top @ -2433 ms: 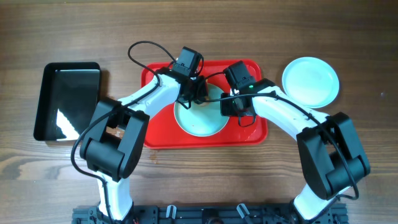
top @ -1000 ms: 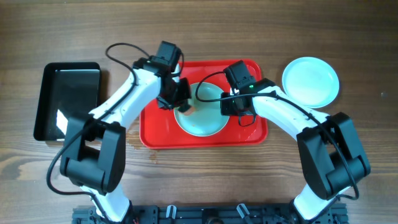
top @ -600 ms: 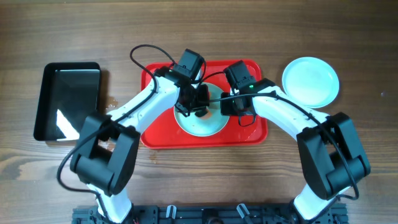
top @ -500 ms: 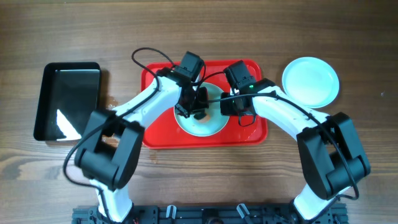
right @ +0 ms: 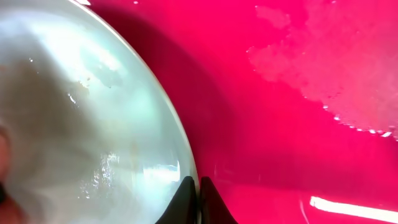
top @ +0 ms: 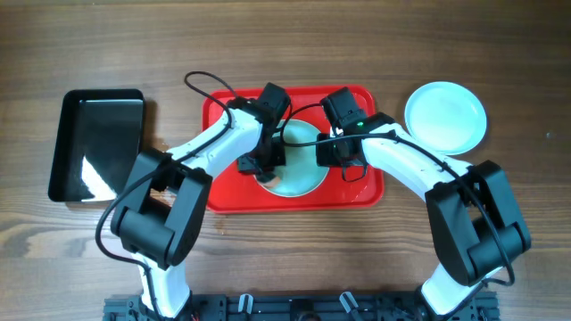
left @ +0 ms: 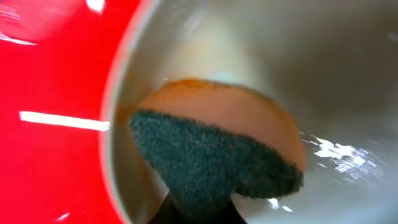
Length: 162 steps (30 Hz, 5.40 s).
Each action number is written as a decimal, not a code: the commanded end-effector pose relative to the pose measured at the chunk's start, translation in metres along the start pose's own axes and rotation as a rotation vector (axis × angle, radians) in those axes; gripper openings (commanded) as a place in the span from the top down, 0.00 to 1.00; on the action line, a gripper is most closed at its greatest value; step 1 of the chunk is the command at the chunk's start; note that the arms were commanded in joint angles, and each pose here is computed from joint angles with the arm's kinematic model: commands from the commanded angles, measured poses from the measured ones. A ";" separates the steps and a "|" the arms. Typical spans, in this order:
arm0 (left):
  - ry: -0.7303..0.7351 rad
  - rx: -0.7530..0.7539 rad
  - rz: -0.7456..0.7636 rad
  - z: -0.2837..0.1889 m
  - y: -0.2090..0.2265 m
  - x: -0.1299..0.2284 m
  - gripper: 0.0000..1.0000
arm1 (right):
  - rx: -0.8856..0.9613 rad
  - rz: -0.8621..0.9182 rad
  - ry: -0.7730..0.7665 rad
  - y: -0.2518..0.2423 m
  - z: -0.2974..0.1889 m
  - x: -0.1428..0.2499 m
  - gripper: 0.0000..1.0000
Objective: Clean dirty plates on tray and stack at the side
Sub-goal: 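Keep scrubbing the plate's inner surface with the sponge in circles, then lift the cleaned plate off the red tray with the right gripper, then carry the plate right and stack it on the cleaned plates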
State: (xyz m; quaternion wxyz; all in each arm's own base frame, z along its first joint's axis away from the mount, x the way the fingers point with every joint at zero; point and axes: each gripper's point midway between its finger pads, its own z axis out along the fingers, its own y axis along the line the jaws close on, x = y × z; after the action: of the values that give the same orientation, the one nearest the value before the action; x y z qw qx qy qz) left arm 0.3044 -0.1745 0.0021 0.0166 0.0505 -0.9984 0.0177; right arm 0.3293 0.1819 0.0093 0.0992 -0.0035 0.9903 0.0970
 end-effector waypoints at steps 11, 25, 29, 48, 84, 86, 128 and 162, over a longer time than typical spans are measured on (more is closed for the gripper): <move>-0.378 -0.189 -0.005 -0.006 0.040 -0.089 0.96 | 0.043 0.007 -0.006 -0.009 0.002 -0.002 0.96; -0.730 -0.172 -0.110 -0.106 0.040 -0.140 0.96 | 0.044 0.007 -0.005 -0.009 0.002 -0.002 0.96; -0.700 -0.073 -0.104 -0.136 0.041 -0.122 0.96 | 0.067 0.006 -0.032 -0.012 0.001 -0.007 0.96; -0.248 0.125 -0.123 -0.066 0.047 -0.051 0.96 | 0.776 -0.386 -0.529 -0.043 -0.187 -0.140 0.96; -0.255 0.133 -0.128 -0.064 0.046 -0.052 0.96 | 1.319 -0.728 -0.570 0.018 -0.260 -0.121 0.96; -0.255 0.133 -0.128 -0.064 0.046 -0.052 0.96 | 1.320 -0.728 -0.570 0.018 -0.260 -0.121 0.96; -0.242 0.125 -0.132 -0.063 0.049 -0.050 0.96 | 1.158 -0.442 -0.660 -0.019 -0.259 -0.098 0.96; -0.246 0.141 -0.131 -0.064 0.046 -0.051 0.96 | 0.121 0.516 -0.345 -0.307 -0.138 -0.080 0.96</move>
State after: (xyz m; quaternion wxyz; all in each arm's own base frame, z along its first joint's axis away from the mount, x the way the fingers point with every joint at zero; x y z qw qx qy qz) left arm 0.3531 -0.1209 0.0672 -0.1163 0.1109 -0.9842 0.0741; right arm 0.3881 -0.1528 0.1271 0.2620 0.2522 0.9308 0.0362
